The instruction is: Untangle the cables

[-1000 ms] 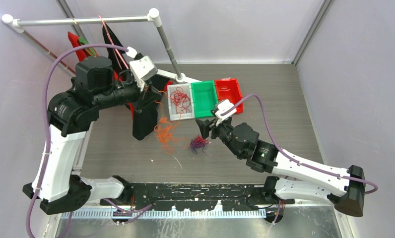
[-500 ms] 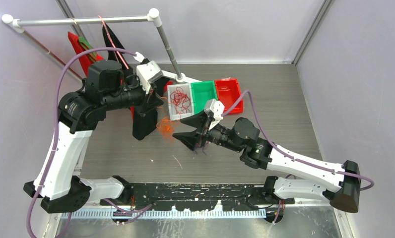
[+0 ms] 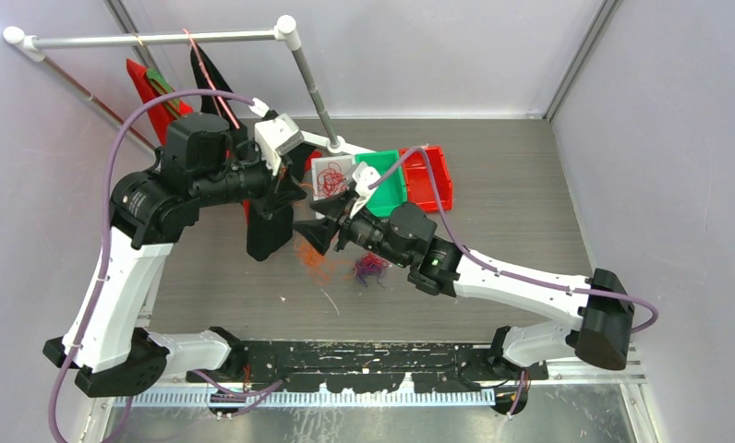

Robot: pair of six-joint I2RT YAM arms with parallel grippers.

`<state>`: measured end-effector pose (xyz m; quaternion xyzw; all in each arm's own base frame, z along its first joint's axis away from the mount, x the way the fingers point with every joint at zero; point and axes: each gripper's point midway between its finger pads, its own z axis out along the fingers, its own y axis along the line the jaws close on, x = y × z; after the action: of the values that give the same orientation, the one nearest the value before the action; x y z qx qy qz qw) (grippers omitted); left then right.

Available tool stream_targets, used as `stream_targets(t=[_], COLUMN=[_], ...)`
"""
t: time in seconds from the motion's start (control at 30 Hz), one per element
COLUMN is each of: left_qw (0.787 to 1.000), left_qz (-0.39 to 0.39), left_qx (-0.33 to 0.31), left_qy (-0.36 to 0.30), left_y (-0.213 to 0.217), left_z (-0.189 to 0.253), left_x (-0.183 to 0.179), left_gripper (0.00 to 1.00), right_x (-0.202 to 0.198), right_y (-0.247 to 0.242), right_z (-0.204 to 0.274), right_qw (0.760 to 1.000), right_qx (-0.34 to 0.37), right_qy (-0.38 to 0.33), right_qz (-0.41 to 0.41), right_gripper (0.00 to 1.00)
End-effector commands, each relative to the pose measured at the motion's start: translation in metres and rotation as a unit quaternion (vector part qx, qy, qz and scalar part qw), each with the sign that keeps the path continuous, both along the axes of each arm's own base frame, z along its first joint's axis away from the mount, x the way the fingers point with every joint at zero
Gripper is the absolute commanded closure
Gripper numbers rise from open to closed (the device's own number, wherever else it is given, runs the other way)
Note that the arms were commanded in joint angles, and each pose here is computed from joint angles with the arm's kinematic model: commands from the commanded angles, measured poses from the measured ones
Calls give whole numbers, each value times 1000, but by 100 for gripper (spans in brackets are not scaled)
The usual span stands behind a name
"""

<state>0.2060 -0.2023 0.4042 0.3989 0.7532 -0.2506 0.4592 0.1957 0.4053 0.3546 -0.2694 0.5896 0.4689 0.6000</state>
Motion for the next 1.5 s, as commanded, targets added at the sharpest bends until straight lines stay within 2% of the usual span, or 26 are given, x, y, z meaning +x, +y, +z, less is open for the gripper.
stream_targets(t=[0.0, 0.2, 0.37, 0.7, 0.87, 1.03, 1.47], left_qw=[998, 995, 993, 991, 989, 984, 952], left_qz=[-33, -66, -80, -75, -60, -36, 3], left_qx=[-46, -67, -84, -114, -124, -128, -145], left_qy=[-4, 13, 24, -2, -46, -120, -269], left_y=[-7, -15, -21, -32, -30, -23, -2], left_z=[23, 30, 39, 78, 102, 131, 196], left_x=[-20, -33, -38, -23, -13, 2, 12], left_gripper=[100, 100, 100, 100, 100, 100, 100], right_x=[28, 44, 39, 30, 22, 11, -19], right_y=[-4, -3, 14, 29, 32, 29, 19], right_z=[30, 6, -11, -84, -119, -158, -233], right_qw=[997, 993, 996, 997, 996, 992, 982], right_qx=[19, -10, -19, -38, -59, -79, -113], right_qy=[-28, -29, -26, 34, 54, 82, 134], right_qz=[-76, -115, -83, -53, -47, -47, -63], right_gripper=[39, 42, 46, 49, 49, 49, 50])
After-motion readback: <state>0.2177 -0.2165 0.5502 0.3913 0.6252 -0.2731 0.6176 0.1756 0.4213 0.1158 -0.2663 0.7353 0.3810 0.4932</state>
